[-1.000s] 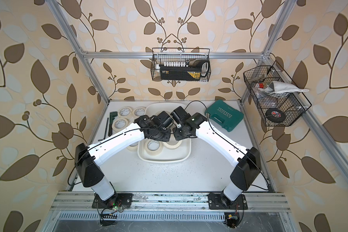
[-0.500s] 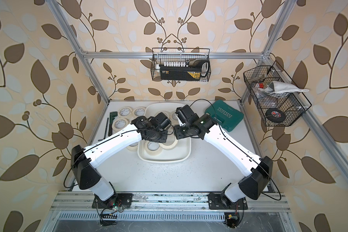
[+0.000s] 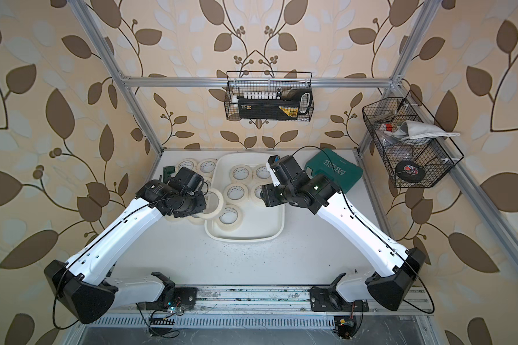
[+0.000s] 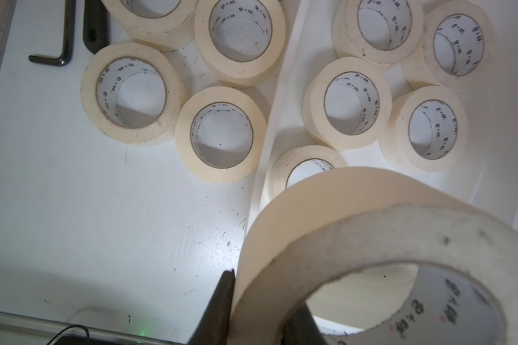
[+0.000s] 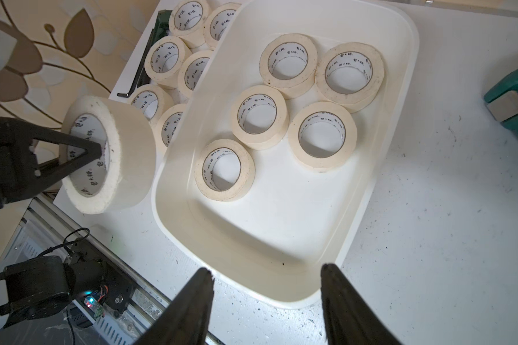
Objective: Take out the art tape in the storage box
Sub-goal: Place the art tape at the center of the board.
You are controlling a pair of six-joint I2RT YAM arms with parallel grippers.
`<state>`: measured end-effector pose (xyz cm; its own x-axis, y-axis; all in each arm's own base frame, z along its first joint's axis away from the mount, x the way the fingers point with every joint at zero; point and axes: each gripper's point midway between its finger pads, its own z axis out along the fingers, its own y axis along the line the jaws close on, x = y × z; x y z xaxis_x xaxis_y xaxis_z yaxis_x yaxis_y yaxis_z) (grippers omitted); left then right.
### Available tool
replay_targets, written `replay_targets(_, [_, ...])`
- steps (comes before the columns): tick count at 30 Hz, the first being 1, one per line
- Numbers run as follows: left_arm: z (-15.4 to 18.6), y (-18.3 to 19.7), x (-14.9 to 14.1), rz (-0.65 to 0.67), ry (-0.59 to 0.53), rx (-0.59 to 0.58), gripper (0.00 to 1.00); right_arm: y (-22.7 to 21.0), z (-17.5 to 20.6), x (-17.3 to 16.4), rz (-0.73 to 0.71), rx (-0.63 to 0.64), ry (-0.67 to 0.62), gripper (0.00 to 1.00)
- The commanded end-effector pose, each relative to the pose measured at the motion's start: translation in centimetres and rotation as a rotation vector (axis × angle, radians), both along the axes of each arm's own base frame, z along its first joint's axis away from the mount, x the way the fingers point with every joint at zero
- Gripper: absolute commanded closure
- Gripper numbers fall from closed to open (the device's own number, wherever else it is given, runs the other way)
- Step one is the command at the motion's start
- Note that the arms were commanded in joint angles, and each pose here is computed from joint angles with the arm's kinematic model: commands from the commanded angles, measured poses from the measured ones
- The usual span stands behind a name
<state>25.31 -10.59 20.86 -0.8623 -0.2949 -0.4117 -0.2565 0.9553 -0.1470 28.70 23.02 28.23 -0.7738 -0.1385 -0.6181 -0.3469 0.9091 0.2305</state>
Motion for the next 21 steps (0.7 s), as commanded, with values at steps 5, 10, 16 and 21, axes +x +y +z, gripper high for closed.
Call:
replay_targets(5, [-1.1, 2.6, -2.8, 0.133, 0.066, -0.064, 1.00, -0.1, -1.3, 0.3, 0.008, 0.000, 0.032, 0.41])
replay_targets(10, [-2.6, 5.5, -5.0, 0.272, 0.125, 0.012, 1.00, -0.1, -1.5, 0.5, 0.008, 0.000, 0.038, 0.41])
replay_targets(16, [-5.4, 8.5, -7.3, 0.465, 0.194, 0.018, 1.00, -0.4, -2.0, 0.7, 0.001, -0.004, 0.046, 0.41])
replay_targets(21, [-8.1, 10.0, -8.3, 0.605, 0.208, -0.029, 1.00, -0.6, -2.6, 0.7, -0.002, -0.005, 0.062, 0.41])
